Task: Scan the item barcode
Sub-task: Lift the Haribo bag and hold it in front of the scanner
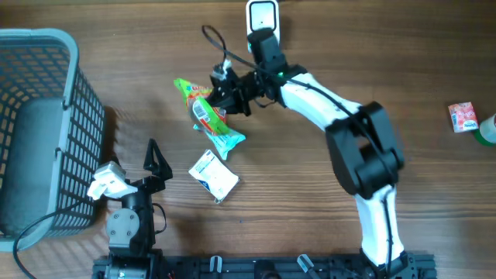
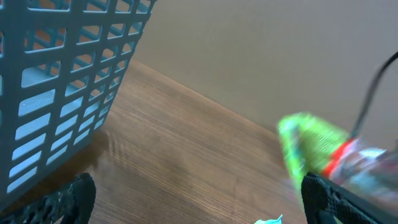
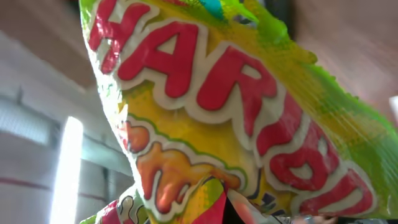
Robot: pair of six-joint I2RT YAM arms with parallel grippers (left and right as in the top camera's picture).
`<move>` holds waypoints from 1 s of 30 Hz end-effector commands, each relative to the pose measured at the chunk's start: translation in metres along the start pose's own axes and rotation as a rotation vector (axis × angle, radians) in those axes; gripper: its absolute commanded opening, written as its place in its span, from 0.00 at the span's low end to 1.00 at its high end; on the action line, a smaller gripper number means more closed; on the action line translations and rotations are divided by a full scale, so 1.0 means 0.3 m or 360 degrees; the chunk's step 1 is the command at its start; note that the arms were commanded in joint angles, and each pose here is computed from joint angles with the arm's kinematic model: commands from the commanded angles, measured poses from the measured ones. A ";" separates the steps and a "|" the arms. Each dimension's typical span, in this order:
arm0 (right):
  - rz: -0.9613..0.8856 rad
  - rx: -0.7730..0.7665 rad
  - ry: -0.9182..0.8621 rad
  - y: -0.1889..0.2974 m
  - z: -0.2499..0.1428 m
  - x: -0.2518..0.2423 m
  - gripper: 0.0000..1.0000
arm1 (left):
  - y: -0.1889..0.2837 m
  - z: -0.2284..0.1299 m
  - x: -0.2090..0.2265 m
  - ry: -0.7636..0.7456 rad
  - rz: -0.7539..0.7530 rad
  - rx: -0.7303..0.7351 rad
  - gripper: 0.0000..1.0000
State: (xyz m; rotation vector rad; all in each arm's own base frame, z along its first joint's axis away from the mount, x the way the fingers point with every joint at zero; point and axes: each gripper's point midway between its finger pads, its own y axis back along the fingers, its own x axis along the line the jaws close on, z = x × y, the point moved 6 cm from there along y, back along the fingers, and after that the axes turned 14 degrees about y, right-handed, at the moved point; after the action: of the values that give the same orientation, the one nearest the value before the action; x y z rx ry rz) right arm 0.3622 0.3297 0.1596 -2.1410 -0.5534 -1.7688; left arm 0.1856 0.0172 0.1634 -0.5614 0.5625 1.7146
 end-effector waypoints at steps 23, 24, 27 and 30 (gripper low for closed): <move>-0.0129 -0.0347 0.0570 -0.083 -0.106 0.437 0.05 | -0.001 -0.003 0.004 0.0009 0.0000 0.0000 1.00; -0.0258 -0.0524 0.0558 -0.078 -0.081 0.405 0.05 | -0.001 -0.003 0.004 0.0009 0.0000 0.0000 1.00; -0.0975 -0.1134 0.0164 0.040 -0.029 0.190 0.04 | -0.001 -0.003 0.004 0.0009 0.0000 0.0000 1.00; -0.1418 -0.1286 -0.0025 0.141 -0.075 0.081 0.04 | -0.001 -0.003 0.004 0.0009 0.0000 0.0000 1.00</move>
State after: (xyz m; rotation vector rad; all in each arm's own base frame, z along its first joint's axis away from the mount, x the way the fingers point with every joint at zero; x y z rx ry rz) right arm 0.3395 0.3196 0.2103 -2.6313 -0.8198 -2.3640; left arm 0.1856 0.0172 0.1635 -0.5617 0.5622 1.7145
